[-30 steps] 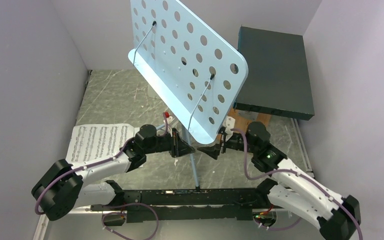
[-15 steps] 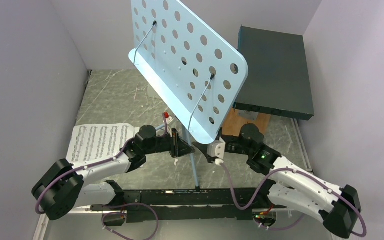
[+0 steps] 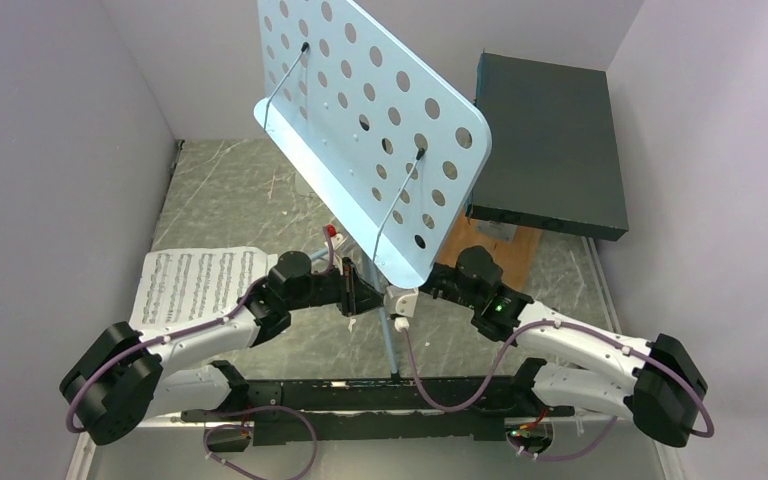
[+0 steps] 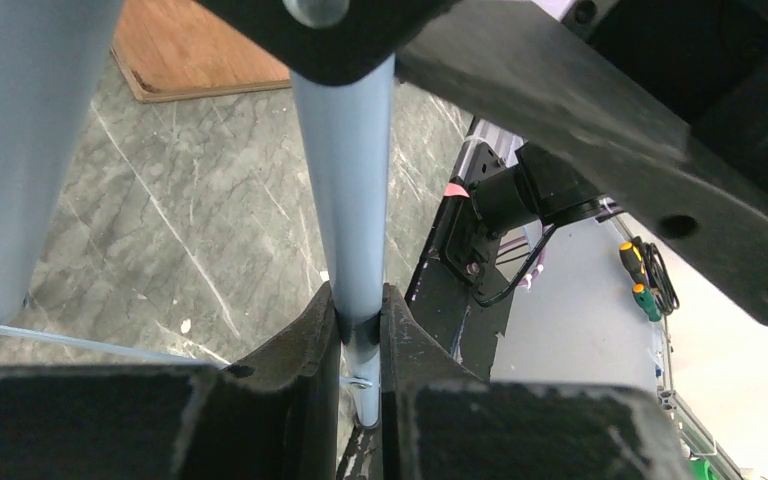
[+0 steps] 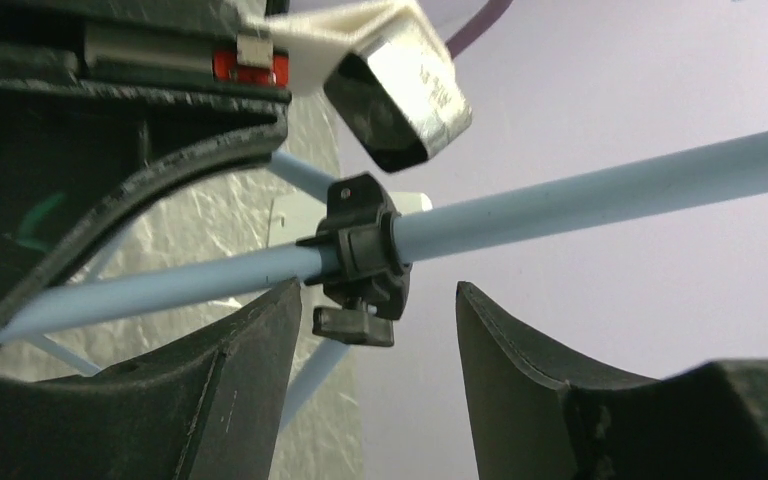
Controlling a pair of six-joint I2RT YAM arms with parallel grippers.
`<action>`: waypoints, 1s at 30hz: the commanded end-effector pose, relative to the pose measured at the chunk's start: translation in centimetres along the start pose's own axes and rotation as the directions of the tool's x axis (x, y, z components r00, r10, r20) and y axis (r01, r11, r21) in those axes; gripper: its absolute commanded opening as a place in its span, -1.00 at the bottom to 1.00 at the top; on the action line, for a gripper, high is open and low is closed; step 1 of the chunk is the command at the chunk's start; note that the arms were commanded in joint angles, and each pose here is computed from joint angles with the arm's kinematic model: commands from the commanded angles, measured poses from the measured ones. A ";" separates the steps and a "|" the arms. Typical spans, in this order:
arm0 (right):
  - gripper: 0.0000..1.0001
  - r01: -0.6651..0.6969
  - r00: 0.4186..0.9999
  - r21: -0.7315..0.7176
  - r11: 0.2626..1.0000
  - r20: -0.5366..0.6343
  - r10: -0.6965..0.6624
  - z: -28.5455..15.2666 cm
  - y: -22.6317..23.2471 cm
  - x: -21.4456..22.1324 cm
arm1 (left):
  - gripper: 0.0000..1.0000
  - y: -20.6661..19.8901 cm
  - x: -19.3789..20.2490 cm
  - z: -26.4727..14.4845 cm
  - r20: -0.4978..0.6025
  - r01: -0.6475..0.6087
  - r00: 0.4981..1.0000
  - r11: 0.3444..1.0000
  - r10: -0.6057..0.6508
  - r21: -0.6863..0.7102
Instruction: Set up the instrument practice props
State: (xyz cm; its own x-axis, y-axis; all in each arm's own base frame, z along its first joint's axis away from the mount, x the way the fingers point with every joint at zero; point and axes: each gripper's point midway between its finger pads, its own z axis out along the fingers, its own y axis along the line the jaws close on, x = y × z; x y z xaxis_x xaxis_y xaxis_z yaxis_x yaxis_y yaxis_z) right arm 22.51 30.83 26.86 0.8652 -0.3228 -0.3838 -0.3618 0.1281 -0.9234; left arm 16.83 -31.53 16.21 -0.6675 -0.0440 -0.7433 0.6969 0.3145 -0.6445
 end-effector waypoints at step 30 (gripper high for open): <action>-1.00 -0.731 0.658 0.142 0.667 -0.112 0.745 0.1 0.0 2.6 | -1.00 1.7 6.7 -1.6 -0.201 0.051 0.978 0.997 -0.061 -0.055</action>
State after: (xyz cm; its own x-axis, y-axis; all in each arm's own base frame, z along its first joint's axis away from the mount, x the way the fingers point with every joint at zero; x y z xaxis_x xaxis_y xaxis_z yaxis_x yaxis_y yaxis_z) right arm 24.86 30.70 25.23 0.6482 -0.3835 -0.6578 -0.6136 0.2485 -0.7495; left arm 16.79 -31.26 16.21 -0.6628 -0.0552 -0.7468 0.6967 0.3200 -0.6420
